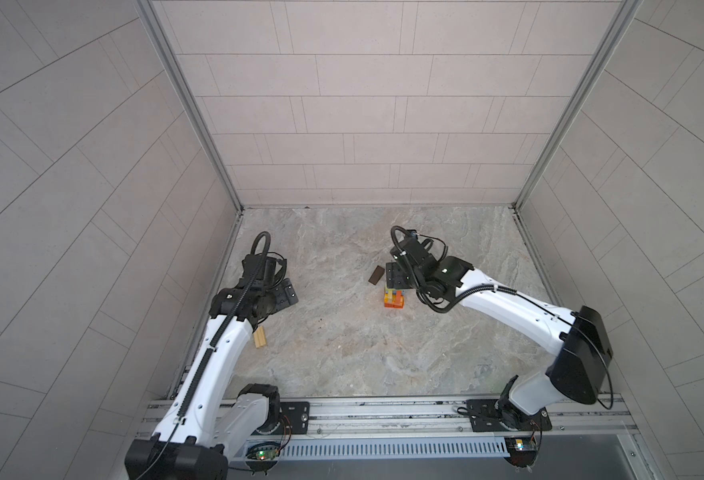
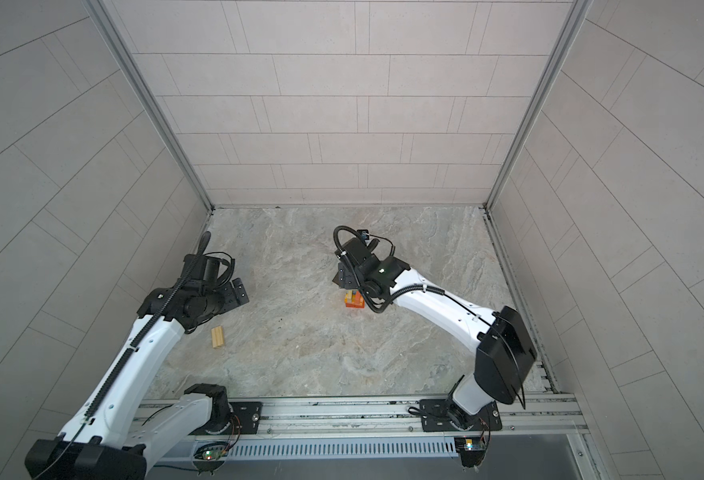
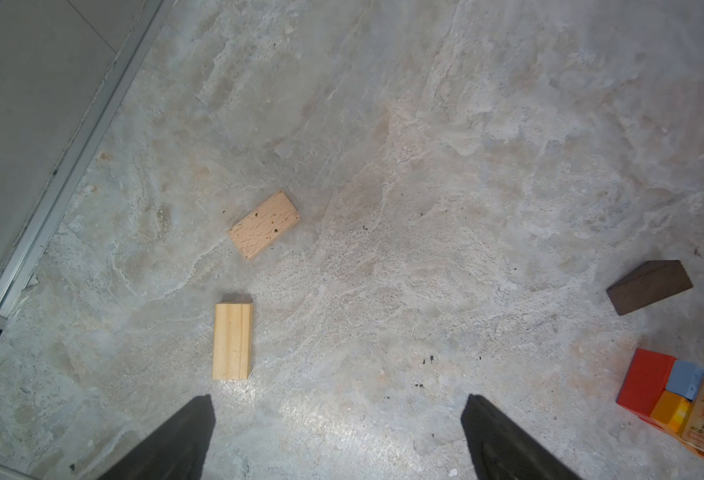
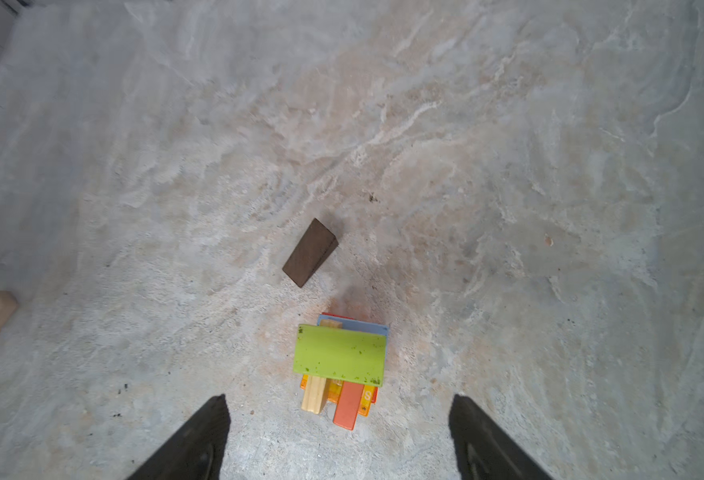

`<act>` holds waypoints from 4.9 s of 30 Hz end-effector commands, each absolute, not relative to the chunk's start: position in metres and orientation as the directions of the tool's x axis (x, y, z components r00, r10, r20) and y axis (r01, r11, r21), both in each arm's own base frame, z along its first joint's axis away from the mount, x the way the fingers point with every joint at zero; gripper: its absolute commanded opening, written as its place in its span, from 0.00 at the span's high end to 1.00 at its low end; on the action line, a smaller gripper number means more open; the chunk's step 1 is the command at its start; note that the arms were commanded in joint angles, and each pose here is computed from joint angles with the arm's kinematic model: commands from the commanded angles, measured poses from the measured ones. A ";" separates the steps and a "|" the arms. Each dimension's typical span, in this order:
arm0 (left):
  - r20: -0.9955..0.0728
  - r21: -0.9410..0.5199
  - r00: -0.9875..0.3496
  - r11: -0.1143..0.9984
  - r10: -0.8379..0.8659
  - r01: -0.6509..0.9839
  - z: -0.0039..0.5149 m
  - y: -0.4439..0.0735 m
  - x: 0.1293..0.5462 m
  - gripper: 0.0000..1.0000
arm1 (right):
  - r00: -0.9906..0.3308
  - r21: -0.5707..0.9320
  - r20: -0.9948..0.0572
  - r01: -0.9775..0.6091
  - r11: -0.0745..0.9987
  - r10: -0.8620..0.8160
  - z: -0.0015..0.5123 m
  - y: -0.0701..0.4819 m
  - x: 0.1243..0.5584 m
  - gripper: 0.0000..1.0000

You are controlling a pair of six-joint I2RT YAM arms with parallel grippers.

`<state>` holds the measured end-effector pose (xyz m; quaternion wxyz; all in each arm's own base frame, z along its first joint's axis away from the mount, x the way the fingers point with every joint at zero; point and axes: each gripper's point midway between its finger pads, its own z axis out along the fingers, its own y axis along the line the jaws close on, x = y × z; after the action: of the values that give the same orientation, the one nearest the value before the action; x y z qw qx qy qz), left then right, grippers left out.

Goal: Build the wood block tower
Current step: 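Open the right gripper and lift it away while the left reaches toward the wood blocks, then lower the left gripper onto the small pale wood block and close on it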

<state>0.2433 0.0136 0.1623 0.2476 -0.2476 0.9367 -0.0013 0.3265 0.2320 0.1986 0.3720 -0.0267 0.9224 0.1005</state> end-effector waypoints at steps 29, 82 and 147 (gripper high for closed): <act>-0.108 -0.031 -0.663 0.669 -0.740 -0.742 0.103 0.093 0.227 0.50 | -0.596 0.656 -0.665 -0.179 0.733 0.449 0.160 0.187 0.298 0.00; -0.052 0.045 -0.873 0.872 -0.485 -0.487 0.027 0.034 0.241 0.29 | -0.555 0.681 -0.650 -0.124 0.722 0.518 0.166 0.148 0.311 0.00; -0.095 -0.275 -0.532 0.536 -0.841 -0.798 0.019 0.101 0.240 0.43 | -0.551 0.708 -0.629 -0.115 0.696 0.549 0.158 0.147 0.317 0.00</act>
<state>0.2323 0.1075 0.0207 0.1044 -0.4762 0.8700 -0.0733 0.3162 0.1474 0.1530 0.4485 0.1301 0.8095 0.3557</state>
